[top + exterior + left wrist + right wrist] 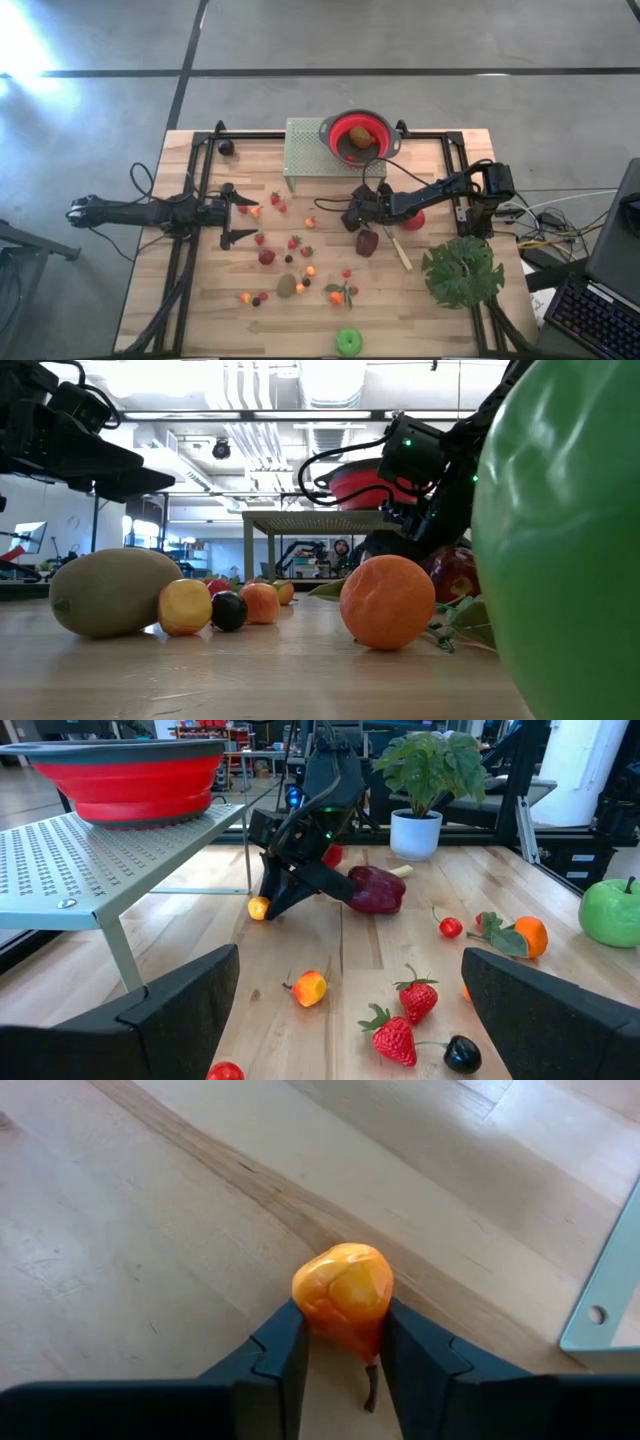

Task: Pick & Place Fruit
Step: Put the orange peach into the black strainer bowl on the shelf, then put the red cherry into the black strainer bowl on the shelf

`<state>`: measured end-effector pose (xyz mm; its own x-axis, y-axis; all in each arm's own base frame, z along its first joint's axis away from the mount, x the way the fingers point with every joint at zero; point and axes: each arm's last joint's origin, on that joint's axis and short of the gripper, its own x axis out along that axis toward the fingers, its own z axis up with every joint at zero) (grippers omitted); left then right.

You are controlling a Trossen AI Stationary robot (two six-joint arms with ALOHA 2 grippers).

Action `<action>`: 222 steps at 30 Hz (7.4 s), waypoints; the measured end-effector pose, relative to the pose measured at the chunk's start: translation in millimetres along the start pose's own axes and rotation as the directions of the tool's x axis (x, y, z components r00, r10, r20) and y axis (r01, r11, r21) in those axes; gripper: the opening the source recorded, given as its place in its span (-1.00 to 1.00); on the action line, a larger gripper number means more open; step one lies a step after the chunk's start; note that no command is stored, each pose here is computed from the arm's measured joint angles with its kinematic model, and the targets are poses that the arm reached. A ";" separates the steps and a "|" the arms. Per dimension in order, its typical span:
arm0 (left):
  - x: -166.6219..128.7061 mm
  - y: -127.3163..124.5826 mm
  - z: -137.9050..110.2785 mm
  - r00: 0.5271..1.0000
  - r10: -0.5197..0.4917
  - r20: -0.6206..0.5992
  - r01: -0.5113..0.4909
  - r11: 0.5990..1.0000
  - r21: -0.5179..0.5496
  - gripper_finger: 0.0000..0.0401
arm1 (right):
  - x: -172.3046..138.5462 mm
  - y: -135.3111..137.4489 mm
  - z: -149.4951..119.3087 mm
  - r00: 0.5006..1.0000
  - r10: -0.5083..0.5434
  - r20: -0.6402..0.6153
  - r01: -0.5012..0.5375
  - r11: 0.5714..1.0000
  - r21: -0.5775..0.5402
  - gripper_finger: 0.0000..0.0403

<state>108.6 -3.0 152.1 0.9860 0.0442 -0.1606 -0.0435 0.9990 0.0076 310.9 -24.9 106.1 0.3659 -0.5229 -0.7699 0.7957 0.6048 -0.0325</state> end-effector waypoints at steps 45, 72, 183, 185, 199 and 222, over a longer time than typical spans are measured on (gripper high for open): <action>0.0 0.0 0.0 1.000 0.000 0.000 0.000 1.000 0.000 0.93 | -96.0 107.0 33.7 0.915 0.390 0.102 -0.328 0.868 -0.373 -0.47; 0.0 0.0 0.0 1.000 0.000 0.000 0.000 1.000 0.000 0.93 | -131.7 94.1 99.5 0.978 0.122 0.171 -0.018 0.860 -0.509 -0.52; 0.0 0.0 0.1 1.000 0.000 0.001 0.000 1.000 0.000 0.93 | -131.1 -67.3 192.6 0.994 0.095 -0.047 -0.105 0.948 -0.301 0.11; 0.0 0.0 0.1 1.000 0.000 0.001 0.000 1.000 0.000 0.93 | -135.8 -56.6 187.6 0.992 0.119 -0.046 -0.128 0.934 -0.332 0.08; 0.0 0.0 0.0 1.000 0.000 0.000 0.000 1.000 0.000 0.93 | -178.1 12.7 141.0 0.953 0.294 -0.074 -0.285 0.787 -0.547 -0.13; 0.0 0.0 0.1 1.000 0.000 0.001 0.000 1.000 0.000 0.93 | -219.0 59.3 86.4 0.889 0.445 -0.107 -0.387 0.607 -0.694 -0.48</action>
<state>108.6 -3.1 152.1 0.9861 0.0439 -0.1600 -0.0433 0.9990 0.0076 319.6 73.5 327.8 0.6281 -0.1312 -0.7670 0.0058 0.9864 -0.1640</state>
